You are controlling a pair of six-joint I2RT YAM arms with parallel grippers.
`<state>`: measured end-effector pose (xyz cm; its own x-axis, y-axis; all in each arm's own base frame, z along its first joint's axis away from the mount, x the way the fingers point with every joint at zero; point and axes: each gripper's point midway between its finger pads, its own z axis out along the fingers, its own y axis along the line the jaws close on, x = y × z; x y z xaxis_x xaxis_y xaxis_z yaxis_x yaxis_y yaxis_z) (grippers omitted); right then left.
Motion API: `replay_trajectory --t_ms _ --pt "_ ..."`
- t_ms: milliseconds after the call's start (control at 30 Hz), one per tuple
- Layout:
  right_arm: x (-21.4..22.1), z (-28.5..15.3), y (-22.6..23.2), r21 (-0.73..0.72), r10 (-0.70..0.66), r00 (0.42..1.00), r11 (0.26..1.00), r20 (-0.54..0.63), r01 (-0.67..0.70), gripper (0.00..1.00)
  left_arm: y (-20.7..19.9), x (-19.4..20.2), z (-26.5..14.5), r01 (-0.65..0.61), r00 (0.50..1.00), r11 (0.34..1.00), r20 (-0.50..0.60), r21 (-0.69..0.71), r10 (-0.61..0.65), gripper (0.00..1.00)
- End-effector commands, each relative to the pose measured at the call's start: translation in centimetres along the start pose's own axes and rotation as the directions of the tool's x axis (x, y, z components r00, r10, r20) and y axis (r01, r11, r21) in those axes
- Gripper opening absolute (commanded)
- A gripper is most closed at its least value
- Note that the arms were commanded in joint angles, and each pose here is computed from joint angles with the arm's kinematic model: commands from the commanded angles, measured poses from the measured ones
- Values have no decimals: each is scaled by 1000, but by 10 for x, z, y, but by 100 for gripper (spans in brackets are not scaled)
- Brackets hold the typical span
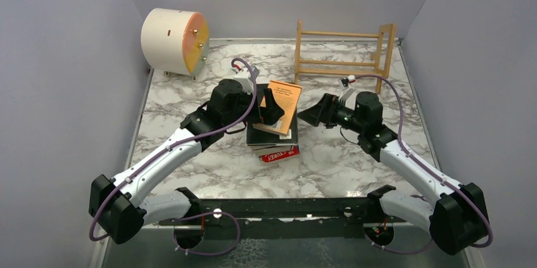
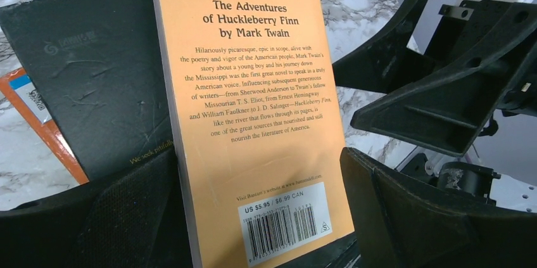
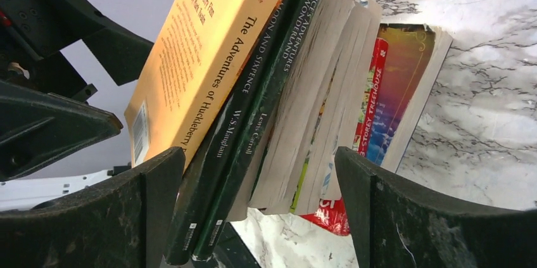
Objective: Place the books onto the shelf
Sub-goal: Pick up the book from the center of the board.
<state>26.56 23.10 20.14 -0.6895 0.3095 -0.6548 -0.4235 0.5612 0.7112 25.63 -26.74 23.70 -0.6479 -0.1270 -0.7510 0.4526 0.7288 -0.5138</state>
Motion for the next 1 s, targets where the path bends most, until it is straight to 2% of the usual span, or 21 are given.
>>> replay_trajectory --t_ms 0,400,967 --pt "-11 -2 22 -115 19 997 993 72 -10 86 -12 -16 4 -3 999 1000 50 25 2 99" --pt "-24 -1 39 -182 25 995 983 98 -7 86 -14 -27 20 -40 997 999 70 24 38 99" --pt "-9 2 30 -261 140 990 957 31 -127 81 -26 -23 36 -5 998 997 56 76 1 99"
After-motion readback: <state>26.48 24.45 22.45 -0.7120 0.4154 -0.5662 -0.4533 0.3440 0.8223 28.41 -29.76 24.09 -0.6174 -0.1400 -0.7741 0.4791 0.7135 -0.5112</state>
